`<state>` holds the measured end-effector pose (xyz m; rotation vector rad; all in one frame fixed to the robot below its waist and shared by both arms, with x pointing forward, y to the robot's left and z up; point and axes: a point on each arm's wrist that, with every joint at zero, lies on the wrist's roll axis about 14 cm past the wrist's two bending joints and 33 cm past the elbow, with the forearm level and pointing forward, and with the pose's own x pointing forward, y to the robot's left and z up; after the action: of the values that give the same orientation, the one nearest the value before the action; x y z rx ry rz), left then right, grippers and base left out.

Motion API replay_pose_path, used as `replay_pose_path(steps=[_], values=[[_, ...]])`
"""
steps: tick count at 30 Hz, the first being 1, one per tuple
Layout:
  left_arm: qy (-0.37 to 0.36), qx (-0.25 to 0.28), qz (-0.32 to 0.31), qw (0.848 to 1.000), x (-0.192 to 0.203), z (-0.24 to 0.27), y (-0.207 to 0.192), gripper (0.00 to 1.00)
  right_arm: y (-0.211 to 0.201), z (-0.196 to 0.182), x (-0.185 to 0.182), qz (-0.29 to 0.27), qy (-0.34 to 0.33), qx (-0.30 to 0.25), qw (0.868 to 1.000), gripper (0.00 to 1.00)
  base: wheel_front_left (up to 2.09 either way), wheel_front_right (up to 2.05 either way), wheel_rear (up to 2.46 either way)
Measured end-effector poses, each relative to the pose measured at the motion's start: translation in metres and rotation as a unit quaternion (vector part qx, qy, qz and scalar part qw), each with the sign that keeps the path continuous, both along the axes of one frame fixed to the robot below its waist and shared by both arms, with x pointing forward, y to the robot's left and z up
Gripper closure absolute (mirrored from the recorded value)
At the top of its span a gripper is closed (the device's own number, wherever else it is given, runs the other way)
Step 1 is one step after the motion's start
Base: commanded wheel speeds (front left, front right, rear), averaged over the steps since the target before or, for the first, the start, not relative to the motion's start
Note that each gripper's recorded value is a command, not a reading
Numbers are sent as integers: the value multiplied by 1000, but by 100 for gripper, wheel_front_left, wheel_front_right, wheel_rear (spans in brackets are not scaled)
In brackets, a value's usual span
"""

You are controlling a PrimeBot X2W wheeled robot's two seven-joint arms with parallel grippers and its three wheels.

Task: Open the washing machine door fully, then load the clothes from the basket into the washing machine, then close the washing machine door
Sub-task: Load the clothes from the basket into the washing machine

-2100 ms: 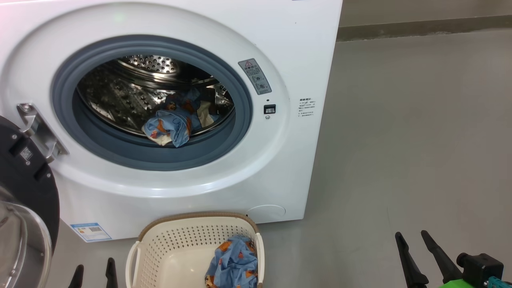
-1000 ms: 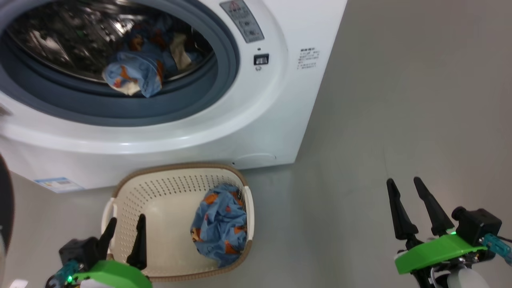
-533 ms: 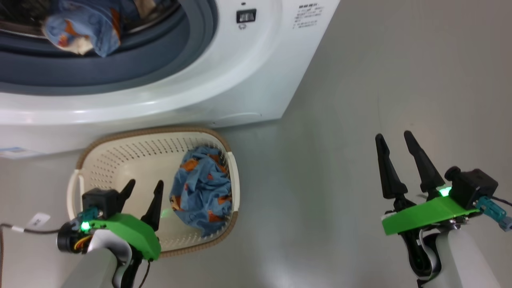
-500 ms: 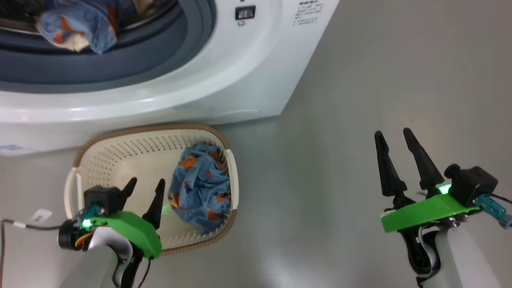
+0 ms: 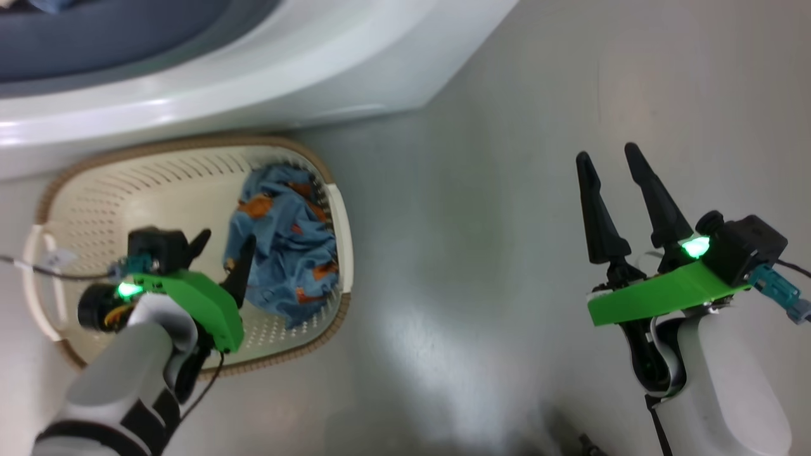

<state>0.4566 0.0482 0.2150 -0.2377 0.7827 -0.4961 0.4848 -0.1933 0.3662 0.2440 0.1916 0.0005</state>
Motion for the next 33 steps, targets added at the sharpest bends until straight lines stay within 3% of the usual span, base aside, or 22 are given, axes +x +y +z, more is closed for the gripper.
replay_pose_path(steps=[9, 17, 18, 19, 21, 28, 33], values=[[58, -8, -39, 998, -13, -42, -13, 0, -6, -31, -1, -1, 33, -16, 999, 0, 0, 0, 0], [85, -23, -62, 994, -16, -57, -25, 0, -11, -37, 0, -3, 38, -24, 999, 0, 0, 0, 0], [87, -25, -65, 994, -17, -57, -27, 6, -11, -38, -1, -4, 39, -24, 999, 0, 0, 0, 0], [89, -26, -68, 993, -18, -58, -28, 53, -12, -38, -1, -4, 39, -25, 999, 0, 0, 0, 0], [92, -30, -69, 993, -18, -57, -30, 100, -12, -37, -1, -4, 37, -26, 999, 0, 0, 0, 0], [95, -36, -55, 993, -15, -45, -29, 100, -12, -24, 1, -3, 23, -28, 999, 0, 0, 0, 0], [74, -52, -1, 996, 8, -22, -21, 100, -9, -10, 4, -1, 7, -25, 1000, 0, 0, 0, 0]])
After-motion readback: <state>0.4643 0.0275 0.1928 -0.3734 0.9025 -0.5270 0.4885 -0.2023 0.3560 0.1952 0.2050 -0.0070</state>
